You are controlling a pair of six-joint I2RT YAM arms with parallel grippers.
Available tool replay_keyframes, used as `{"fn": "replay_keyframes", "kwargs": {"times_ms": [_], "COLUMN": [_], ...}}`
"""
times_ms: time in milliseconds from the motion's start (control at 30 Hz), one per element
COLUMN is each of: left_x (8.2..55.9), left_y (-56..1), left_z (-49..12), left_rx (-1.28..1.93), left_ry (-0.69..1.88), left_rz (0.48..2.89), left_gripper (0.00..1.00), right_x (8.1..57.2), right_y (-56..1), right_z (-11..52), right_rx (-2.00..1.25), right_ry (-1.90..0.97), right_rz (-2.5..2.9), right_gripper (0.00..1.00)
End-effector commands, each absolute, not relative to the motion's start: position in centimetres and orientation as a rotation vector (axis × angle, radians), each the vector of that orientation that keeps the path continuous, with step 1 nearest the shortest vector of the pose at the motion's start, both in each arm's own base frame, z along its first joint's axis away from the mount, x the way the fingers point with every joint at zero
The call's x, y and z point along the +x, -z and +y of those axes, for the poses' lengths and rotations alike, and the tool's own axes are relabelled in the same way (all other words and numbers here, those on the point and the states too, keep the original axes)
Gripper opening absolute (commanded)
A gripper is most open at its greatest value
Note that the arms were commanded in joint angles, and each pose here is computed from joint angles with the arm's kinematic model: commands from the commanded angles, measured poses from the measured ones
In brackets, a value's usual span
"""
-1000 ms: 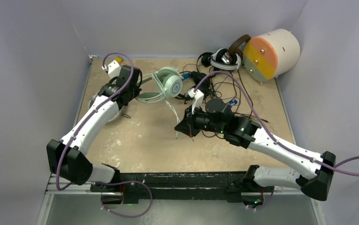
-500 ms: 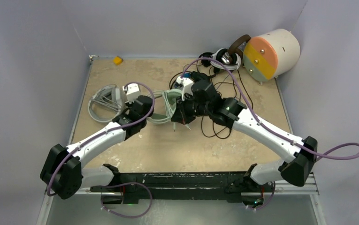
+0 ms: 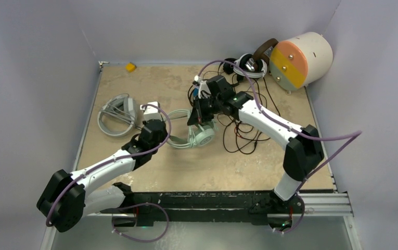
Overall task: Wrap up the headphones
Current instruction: Wrap the headphones cable around the headphones.
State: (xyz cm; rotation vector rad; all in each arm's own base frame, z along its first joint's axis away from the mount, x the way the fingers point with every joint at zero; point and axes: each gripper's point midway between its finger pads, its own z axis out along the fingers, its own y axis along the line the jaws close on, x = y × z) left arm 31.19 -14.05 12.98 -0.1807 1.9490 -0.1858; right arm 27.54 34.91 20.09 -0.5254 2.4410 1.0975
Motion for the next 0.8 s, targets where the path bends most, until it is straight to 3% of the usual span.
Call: {"fn": "replay_keyframes", "kwargs": {"times_ms": [0, 67, 167, 333, 767], "left_x": [31.6, 31.5, 31.4, 31.2, 31.2], "left_y": [-16.3, -16.1, -15.9, -15.7, -16.3], "left_z": [-17.9, -18.3, -18.3, -18.7, -19.3], "left_rx": [-0.113, -0.1, -0.099, -0.097, -0.158], "left_ry": [0.399, 0.405, 0.403, 0.428, 0.473], "left_rz": [1.86, 1.871, 1.884, 1.895, 1.929], "left_gripper": [0.0, 0.0, 0.0, 0.0, 0.0], "right_x": [29.8, 30.5, 31.2, 31.6, 32.3], "right_y": [-21.9, -21.1, -20.5, -20.4, -19.4], "right_z": [36.5, 36.5, 36.5, 37.2, 38.1], "right_rx": [-0.521, -0.501, -0.484, -0.473, -0.469], "right_ry": [-1.178, -1.157, -1.15, -1.198, -1.236], "right_rz": [2.353, 2.372, 2.373, 2.37, 2.383], "right_gripper": [0.0, 0.0, 0.1, 0.12, 0.36]}}
